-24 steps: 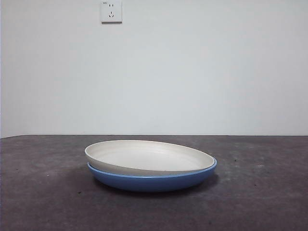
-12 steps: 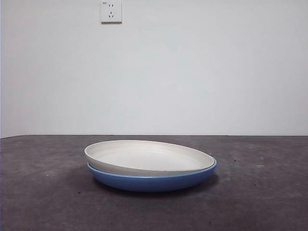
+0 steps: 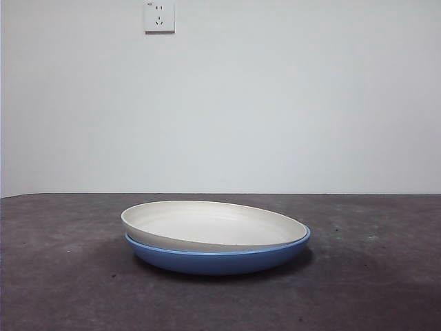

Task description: Pick up the white plate, put it on the blue plate, put it on desk

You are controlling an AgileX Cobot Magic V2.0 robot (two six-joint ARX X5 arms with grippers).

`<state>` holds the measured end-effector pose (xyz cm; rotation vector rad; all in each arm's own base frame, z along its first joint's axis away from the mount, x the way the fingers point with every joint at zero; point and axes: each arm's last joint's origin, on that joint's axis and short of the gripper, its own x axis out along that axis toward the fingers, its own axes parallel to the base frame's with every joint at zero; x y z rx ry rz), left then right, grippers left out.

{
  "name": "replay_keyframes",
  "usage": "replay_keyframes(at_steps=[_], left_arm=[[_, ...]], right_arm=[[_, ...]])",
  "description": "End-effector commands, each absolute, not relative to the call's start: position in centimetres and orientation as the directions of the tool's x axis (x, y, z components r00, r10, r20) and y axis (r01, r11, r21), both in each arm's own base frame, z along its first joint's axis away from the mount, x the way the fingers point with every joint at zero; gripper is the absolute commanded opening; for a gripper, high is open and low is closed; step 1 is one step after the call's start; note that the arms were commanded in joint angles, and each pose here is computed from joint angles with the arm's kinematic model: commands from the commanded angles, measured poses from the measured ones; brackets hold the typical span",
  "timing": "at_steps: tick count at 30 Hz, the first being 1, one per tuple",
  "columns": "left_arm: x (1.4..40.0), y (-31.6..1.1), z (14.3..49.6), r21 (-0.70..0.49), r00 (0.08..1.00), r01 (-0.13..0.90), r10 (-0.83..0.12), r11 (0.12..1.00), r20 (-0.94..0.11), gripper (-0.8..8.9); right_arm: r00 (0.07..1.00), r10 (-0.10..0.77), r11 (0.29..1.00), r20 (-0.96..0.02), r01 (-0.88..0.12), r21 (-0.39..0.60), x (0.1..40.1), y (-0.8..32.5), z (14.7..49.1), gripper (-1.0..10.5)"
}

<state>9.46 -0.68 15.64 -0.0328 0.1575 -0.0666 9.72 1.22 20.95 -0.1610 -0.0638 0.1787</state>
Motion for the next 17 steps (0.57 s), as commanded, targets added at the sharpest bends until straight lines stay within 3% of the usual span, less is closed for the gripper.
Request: replay_keyframes(at_steps=[1, 12, 17], left_arm=[[9.5, -0.7, 14.9, -0.026, 0.982, 0.062, -0.066, 0.998, -0.179, 0.21], [9.5, -0.7, 14.9, -0.026, 0.982, 0.062, -0.066, 0.998, -0.179, 0.21], [9.5, -0.7, 14.9, -0.026, 0.982, 0.062, -0.066, 0.998, -0.179, 0.21]], right_arm=[[0.996, 0.085, 0.985, 0.039, -0.078, -0.155, 9.9, 0.7, 19.6, 0.3], [0.993, -0.086, 0.994, -0.087, 0.079, -0.079, 9.8, -0.8, 16.0, 0.3], [0.987, -0.103, 0.994, -0.127, 0.097, -0.051, 9.6, -1.0, 15.4, 0.3]])
